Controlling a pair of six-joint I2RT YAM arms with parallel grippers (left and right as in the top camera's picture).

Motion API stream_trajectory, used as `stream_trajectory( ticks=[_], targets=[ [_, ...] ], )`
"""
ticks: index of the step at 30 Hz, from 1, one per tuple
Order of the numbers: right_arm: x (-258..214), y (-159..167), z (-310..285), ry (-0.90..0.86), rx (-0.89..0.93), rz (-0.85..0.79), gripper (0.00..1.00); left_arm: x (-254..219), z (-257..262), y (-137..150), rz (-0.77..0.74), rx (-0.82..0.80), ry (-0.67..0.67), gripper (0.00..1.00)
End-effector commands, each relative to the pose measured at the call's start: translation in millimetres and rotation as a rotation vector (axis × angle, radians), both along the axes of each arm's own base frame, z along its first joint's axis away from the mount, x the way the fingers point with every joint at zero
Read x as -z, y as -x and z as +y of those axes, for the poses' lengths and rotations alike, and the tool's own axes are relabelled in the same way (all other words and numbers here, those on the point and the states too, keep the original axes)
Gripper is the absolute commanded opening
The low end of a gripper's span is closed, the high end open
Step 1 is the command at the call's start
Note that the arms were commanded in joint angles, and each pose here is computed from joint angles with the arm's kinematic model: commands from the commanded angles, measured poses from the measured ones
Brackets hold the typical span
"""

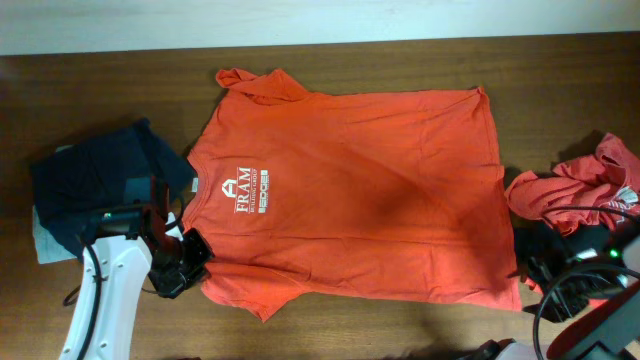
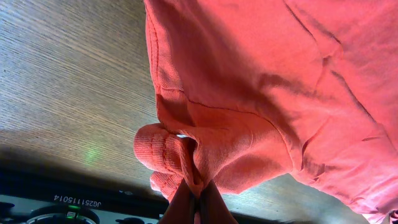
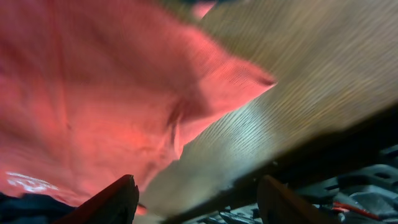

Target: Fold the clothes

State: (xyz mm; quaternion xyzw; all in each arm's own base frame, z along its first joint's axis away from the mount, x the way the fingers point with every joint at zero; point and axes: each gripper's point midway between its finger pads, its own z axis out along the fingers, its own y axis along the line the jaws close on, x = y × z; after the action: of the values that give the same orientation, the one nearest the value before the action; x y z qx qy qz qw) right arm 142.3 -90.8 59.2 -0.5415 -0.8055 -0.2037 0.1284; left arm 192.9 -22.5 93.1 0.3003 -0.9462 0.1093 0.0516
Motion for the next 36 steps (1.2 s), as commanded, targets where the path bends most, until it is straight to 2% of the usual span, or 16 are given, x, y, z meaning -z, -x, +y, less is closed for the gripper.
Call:
stream_trajectory(
  ticks=[1,6,18,24,26,27,28,31,32,36],
  targets=[
    [3,7,-17,0.039,0.065,-0.004,0.67,-5,-1,-4,-0.028,0.016,0.006,0.01],
    [25,16,-28,0.113,0.113,0.042,0.67,-5,-1,-4,-0.028,0.016,0.007,0.01],
    [81,10,-20,0.178,0.165,-0.064,0.61,-5,-1,-4,-0.028,0.016,0.007,0.01],
    [81,10,-11,0.145,0.155,-0.081,0.3,-5,-1,-4,-0.027,0.016,0.007,0.01],
    [80,12,-7,0.13,0.15,-0.073,0.28,-5,-1,-4,-0.027,0.016,0.007,0.01],
    [79,14,-4,0.119,0.137,-0.069,0.28,-5,-1,-4,-0.027,0.016,0.006,0.01],
    [79,16,-2,0.111,0.124,-0.067,0.32,-5,-1,-4,-0.027,0.016,0.006,0.01],
    [77,20,4,0.088,0.114,-0.054,0.55,-5,-1,-4,-0.029,0.021,0.006,0.01],
    [77,20,4,0.085,0.114,-0.052,0.58,-5,-1,-4,-0.03,0.026,0.006,0.01],
    [77,20,4,0.086,0.114,-0.052,0.6,-5,-1,-4,-0.032,0.034,0.007,0.01]
  ],
)
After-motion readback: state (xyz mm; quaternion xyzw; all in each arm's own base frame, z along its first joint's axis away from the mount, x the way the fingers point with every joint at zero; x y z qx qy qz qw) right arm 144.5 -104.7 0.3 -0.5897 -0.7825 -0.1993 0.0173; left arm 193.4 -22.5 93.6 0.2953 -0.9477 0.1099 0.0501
